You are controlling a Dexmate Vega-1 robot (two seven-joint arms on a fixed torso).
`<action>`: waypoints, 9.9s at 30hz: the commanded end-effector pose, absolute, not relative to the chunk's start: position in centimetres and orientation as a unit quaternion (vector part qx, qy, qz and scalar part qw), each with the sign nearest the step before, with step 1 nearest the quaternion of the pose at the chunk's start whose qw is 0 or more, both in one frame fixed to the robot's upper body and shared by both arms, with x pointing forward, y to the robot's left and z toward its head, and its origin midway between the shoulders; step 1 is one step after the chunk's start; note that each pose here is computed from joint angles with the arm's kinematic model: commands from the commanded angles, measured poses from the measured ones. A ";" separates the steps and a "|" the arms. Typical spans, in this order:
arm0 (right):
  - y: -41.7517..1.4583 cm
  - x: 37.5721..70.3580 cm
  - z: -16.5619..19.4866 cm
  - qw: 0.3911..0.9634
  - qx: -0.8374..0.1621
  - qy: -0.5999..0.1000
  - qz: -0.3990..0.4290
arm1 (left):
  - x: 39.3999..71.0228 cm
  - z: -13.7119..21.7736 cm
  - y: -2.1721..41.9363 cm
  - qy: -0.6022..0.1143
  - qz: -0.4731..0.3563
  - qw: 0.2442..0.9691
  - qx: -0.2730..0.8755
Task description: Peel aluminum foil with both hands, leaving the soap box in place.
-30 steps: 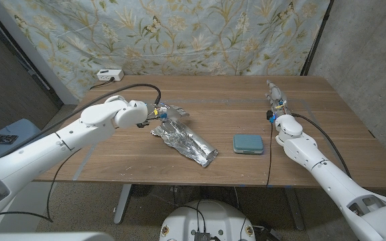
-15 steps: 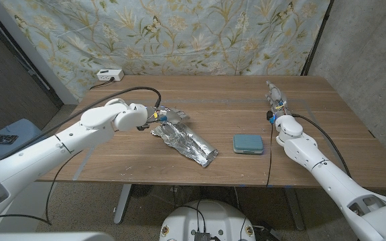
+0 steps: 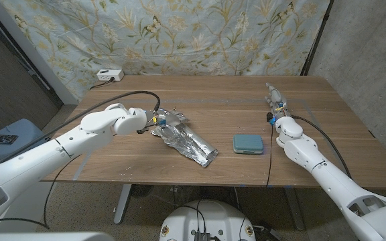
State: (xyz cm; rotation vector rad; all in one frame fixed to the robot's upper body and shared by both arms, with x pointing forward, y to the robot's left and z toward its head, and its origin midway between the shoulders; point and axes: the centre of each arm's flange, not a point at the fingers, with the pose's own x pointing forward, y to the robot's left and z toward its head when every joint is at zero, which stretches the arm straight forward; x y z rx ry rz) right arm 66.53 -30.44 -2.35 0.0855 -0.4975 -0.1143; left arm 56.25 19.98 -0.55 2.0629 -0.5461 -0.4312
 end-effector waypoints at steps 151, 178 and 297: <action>-35.8 68.7 0.1 0.982 -0.021 -0.185 -0.043 | 59.5 7.1 13.3 -0.190 -0.160 0.633 0.733; -37.3 68.9 0.6 0.980 -0.015 -0.190 -0.053 | 61.9 10.6 11.3 -0.127 -0.200 0.656 0.717; -36.4 67.7 4.0 0.974 -0.139 -0.179 -0.018 | 72.3 10.2 11.3 0.013 -0.385 0.885 0.262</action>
